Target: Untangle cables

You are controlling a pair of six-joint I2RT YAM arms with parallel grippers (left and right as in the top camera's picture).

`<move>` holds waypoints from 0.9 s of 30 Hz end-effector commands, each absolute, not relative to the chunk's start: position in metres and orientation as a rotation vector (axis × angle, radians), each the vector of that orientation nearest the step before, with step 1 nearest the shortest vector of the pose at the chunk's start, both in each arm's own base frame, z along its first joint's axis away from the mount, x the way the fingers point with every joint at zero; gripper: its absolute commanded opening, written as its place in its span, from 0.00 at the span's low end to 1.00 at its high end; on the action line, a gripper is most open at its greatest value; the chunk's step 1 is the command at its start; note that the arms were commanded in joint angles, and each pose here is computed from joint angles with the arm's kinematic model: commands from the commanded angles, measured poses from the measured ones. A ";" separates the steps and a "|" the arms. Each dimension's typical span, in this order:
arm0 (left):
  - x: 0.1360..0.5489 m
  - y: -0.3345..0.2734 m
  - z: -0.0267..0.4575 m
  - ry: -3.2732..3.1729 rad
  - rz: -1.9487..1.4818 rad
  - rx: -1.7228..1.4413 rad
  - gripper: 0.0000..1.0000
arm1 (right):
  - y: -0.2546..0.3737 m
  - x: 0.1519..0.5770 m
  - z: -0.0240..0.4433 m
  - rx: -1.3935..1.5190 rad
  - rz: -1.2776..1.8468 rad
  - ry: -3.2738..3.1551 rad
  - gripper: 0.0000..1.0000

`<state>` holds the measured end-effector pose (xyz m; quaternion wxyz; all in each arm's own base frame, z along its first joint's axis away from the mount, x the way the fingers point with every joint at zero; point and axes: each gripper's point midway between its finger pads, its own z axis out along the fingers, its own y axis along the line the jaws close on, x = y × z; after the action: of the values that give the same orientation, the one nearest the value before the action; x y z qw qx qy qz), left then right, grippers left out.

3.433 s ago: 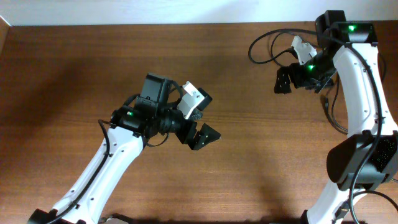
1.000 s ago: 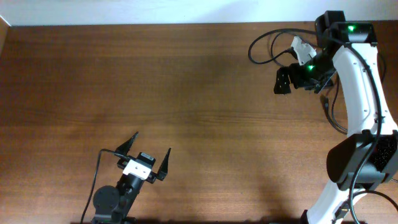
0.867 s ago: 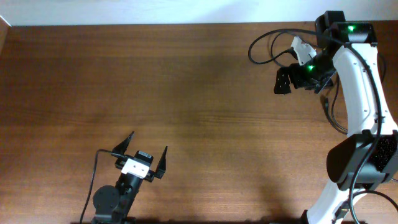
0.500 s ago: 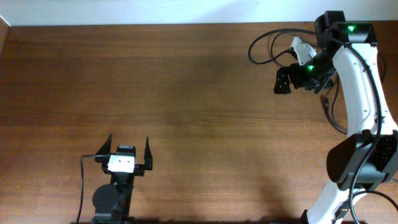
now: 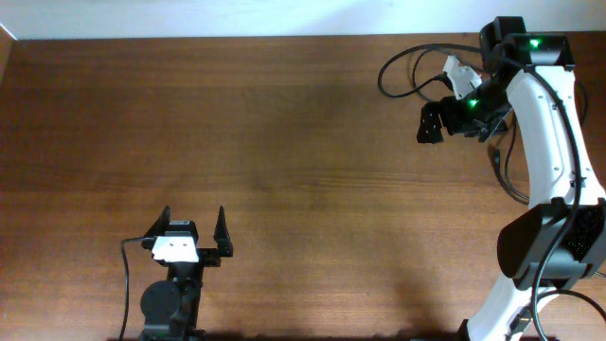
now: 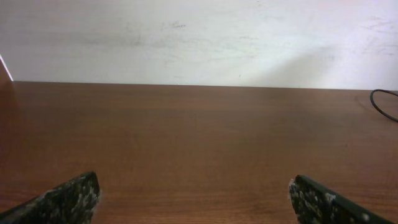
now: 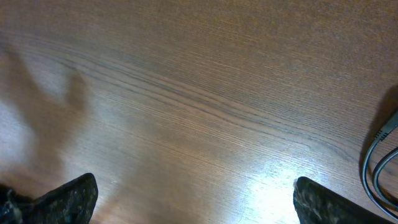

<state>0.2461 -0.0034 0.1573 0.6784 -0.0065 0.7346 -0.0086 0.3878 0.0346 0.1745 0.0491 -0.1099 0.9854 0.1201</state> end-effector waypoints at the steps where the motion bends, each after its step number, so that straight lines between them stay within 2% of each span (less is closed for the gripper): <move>1: 0.246 -0.003 0.156 1.651 -0.032 -0.024 0.99 | 0.039 0.387 0.174 -0.337 0.376 3.006 1.00; 17: 0.246 -0.003 0.156 1.651 -0.032 -0.024 0.99 | 0.039 0.387 0.176 -0.338 0.373 3.000 1.00; 27: 0.246 -0.003 0.156 1.651 -0.032 -0.024 0.99 | 0.039 0.346 0.293 -0.362 0.279 2.675 1.00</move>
<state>0.2461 -0.0033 0.1573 0.6784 -0.0067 0.7346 -0.0084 0.3557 0.0353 0.2747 0.1873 -0.1263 0.9690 0.1004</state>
